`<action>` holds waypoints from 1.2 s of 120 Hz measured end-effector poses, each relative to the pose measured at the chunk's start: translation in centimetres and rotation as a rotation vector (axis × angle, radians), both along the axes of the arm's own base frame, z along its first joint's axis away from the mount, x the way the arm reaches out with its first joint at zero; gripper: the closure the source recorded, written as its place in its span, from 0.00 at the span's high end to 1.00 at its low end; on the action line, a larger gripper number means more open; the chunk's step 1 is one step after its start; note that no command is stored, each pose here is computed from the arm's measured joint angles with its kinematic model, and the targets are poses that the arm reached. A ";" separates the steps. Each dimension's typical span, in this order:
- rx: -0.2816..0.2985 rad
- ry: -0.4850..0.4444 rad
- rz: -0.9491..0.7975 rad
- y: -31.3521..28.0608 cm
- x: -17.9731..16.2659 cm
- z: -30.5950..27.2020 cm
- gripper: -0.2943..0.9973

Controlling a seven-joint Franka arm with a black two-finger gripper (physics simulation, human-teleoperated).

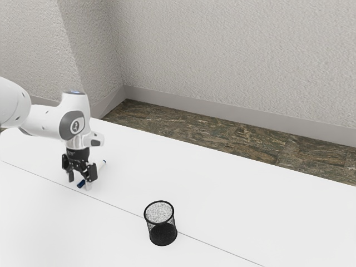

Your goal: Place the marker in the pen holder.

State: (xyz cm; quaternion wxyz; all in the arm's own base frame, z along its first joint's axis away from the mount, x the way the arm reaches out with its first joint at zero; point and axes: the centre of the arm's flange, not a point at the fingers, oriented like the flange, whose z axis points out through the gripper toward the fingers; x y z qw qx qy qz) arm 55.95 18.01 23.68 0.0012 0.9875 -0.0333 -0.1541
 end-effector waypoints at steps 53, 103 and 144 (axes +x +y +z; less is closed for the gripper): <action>-0.004 0.006 -0.036 -0.1 0.9 0.1 0.69; -0.011 0.008 -0.046 -0.2 0.9 0.1 0.36; 0.000 -0.002 -0.048 -0.5 1.1 0.6 0.19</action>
